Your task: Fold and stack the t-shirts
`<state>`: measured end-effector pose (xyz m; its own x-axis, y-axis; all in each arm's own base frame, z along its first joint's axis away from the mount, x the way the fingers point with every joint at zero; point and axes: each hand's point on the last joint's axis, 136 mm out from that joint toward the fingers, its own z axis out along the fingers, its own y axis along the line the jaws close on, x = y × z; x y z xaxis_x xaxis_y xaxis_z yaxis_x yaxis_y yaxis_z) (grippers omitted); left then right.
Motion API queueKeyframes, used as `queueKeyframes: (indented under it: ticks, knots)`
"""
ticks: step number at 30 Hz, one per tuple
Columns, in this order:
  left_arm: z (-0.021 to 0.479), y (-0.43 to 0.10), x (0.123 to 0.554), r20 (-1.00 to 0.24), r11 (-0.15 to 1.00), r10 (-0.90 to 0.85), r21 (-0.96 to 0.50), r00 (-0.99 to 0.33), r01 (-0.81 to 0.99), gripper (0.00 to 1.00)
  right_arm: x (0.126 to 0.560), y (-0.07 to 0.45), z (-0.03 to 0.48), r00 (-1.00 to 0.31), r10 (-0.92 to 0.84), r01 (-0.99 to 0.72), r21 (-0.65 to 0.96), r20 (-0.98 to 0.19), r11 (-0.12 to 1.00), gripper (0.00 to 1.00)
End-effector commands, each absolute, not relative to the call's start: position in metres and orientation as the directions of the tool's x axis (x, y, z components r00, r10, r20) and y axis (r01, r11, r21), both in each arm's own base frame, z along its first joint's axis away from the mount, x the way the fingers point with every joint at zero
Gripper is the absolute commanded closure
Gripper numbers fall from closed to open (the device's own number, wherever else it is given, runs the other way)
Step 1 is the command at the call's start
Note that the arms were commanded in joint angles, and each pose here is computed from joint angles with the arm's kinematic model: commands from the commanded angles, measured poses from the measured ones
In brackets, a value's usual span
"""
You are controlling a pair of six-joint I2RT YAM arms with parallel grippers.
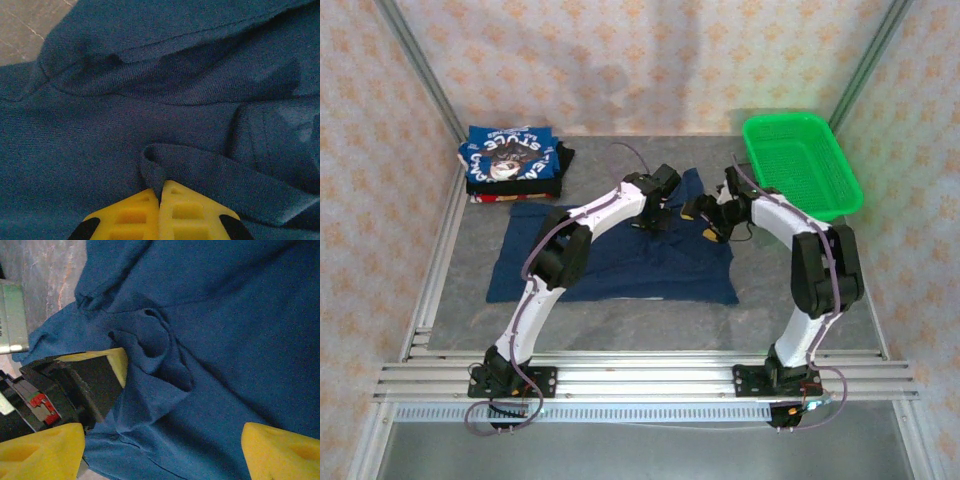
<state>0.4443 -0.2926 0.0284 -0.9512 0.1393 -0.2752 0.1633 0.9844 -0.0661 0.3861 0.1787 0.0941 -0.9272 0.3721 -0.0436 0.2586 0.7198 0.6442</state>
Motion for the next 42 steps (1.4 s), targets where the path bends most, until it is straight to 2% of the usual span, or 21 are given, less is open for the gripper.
queueKeyframes:
  ticks: [1, 6, 13, 26, 39, 41, 42]
  knots:
    - [0.063, -0.275, 0.449, -0.339, 0.991, 0.111, -0.038, -0.934, 0.132, 1.00, 0.394, 0.188, 0.095, -0.934, 0.354, 0.247, 0.623, -0.050, 0.742, 0.20]
    - [0.076, -0.254, 0.451, -0.382, 0.997, 0.033, -0.058, -0.924, 0.060, 1.00, 0.406, 0.187, 0.085, -0.927, 0.371, 0.275, 0.577, -0.052, 0.769, 0.27]
    - [0.077, -0.250, 0.453, -0.378, 0.990, -0.007, -0.134, -0.926, 0.048, 1.00, 0.426, 0.198, 0.072, -0.912, 0.408, 0.306, 0.595, -0.040, 0.743, 0.44]
    - [0.056, -0.240, 0.449, -0.339, 0.992, -0.044, -0.126, -0.940, -0.001, 1.00, 0.451, 0.229, 0.071, -0.917, 0.396, 0.276, 0.651, -0.041, 0.708, 0.57]
    - [0.046, -0.233, 0.446, -0.331, 0.990, -0.090, -0.135, -0.939, -0.048, 1.00, 0.455, 0.250, 0.047, -0.930, 0.366, 0.297, 0.613, 0.014, 0.732, 0.70]
    - [0.045, -0.230, 0.446, -0.332, 0.990, -0.093, -0.128, -0.939, -0.053, 1.00, 0.456, 0.248, 0.043, -0.926, 0.378, 0.310, 0.600, 0.015, 0.737, 0.78]
    - [0.044, -0.229, 0.446, -0.331, 0.990, -0.096, -0.127, -0.939, -0.057, 1.00, 0.458, 0.245, 0.041, -0.922, 0.388, 0.319, 0.589, 0.009, 0.743, 0.85]
